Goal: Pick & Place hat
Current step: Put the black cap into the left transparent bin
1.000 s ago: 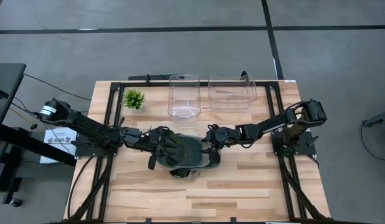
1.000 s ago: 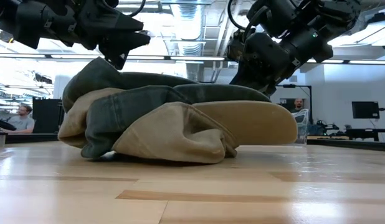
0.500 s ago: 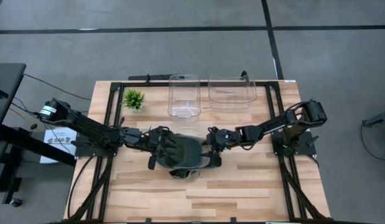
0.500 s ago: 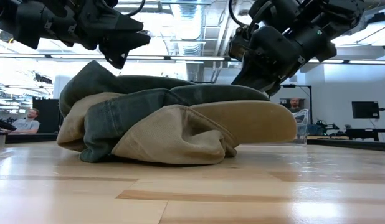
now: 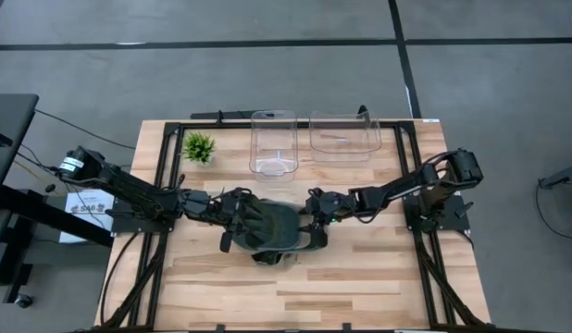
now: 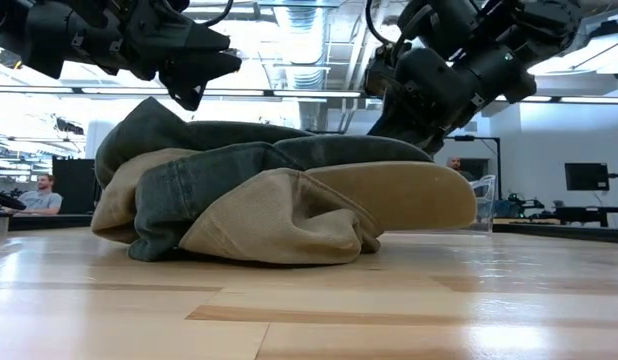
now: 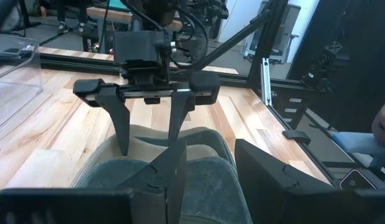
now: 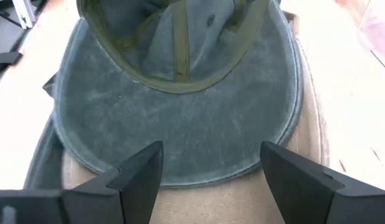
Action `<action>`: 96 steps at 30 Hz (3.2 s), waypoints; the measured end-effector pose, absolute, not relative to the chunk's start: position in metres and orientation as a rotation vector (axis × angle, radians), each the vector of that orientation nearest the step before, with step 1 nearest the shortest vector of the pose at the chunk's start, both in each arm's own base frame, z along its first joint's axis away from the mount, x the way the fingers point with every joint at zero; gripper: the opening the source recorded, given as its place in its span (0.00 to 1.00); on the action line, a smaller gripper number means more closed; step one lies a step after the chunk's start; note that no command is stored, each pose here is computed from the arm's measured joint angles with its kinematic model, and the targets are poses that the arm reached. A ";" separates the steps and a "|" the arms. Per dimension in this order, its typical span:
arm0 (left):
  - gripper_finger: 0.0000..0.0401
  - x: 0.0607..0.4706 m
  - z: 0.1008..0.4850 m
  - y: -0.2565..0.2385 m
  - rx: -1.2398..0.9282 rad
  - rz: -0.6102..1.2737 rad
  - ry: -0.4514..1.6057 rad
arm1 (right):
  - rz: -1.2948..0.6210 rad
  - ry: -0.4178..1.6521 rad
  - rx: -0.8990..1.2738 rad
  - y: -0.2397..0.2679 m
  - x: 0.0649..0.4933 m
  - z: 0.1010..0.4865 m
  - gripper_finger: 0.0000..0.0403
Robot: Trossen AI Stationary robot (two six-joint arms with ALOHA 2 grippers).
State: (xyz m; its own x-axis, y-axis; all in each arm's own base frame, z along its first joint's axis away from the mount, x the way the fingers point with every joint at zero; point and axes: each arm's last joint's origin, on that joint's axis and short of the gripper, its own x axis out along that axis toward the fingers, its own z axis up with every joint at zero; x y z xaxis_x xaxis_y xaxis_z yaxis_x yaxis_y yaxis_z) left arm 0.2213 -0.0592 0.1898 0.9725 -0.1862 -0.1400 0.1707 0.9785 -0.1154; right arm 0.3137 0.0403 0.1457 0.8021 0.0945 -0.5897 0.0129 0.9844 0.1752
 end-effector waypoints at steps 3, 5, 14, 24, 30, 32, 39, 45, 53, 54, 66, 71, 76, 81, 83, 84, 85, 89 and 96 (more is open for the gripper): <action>0.33 0.221 0.190 -0.059 -0.103 -0.180 0.151 | 0.059 0.659 0.130 0.041 0.322 0.137 0.65; 0.33 0.221 0.190 -0.059 -0.103 -0.180 0.151 | 0.068 0.670 0.102 0.043 0.330 0.134 0.65; 0.33 0.221 0.190 -0.059 -0.104 -0.181 0.147 | 0.111 0.726 0.004 0.050 0.352 0.141 0.65; 0.33 0.221 0.190 -0.059 -0.104 -0.181 0.147 | 0.096 0.630 -0.066 0.057 0.350 0.169 0.65; 0.33 0.221 0.190 -0.059 -0.104 -0.181 0.147 | 0.140 0.487 -0.141 0.074 0.354 0.182 0.65; 0.33 0.221 0.190 -0.059 -0.104 -0.181 0.148 | 0.164 0.482 -0.166 0.081 0.352 0.182 0.65; 0.33 0.221 0.190 -0.059 -0.104 -0.181 0.148 | 0.221 0.478 -0.192 0.097 0.348 0.182 0.65; 0.33 0.221 0.190 -0.059 -0.112 -0.180 0.148 | 0.230 0.463 -0.187 0.101 0.348 0.183 0.65; 0.33 0.221 0.190 -0.062 -0.141 -0.190 0.149 | 0.207 0.444 -0.125 0.104 0.348 0.185 0.65; 0.33 0.220 0.190 -0.063 -0.144 -0.194 0.149 | 0.192 0.445 -0.123 0.105 0.348 0.185 0.65; 0.33 0.217 0.192 -0.079 -0.150 -0.269 0.119 | 0.148 0.409 -0.143 0.129 0.365 0.179 0.65; 0.33 0.218 0.191 -0.079 -0.146 -0.262 0.124 | 0.144 0.455 -0.152 0.131 0.375 0.163 0.65; 0.33 0.218 0.192 -0.078 -0.111 -0.243 0.109 | 0.131 0.517 -0.144 0.130 0.380 0.152 0.65; 0.33 0.218 0.192 -0.078 -0.089 -0.240 0.101 | 0.130 0.519 -0.141 0.131 0.380 0.153 0.65; 0.33 0.218 0.193 -0.078 -0.088 -0.241 0.099 | 0.131 0.514 -0.139 0.131 0.380 0.154 0.65; 0.33 0.218 0.193 -0.078 -0.089 -0.241 0.097 | 0.131 0.514 -0.138 0.131 0.380 0.154 0.65; 0.33 0.218 0.193 -0.078 -0.089 -0.241 0.096 | 0.130 0.516 -0.138 0.131 0.380 0.154 0.64; 0.33 0.218 0.193 -0.078 -0.089 -0.241 0.095 | 0.124 0.519 -0.121 0.130 0.380 0.154 0.62; 0.33 0.218 0.193 -0.078 -0.091 -0.241 0.090 | 0.124 0.518 -0.121 0.130 0.380 0.154 0.50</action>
State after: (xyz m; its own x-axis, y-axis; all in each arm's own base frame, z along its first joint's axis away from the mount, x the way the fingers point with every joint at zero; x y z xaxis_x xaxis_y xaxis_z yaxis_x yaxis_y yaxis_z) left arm 0.2180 -0.0779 0.1935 0.9671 -0.2421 -0.0784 0.2340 0.9670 -0.1004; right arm 0.3797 0.1299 0.1540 0.8617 0.0875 -0.4998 -0.1485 0.9854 -0.0836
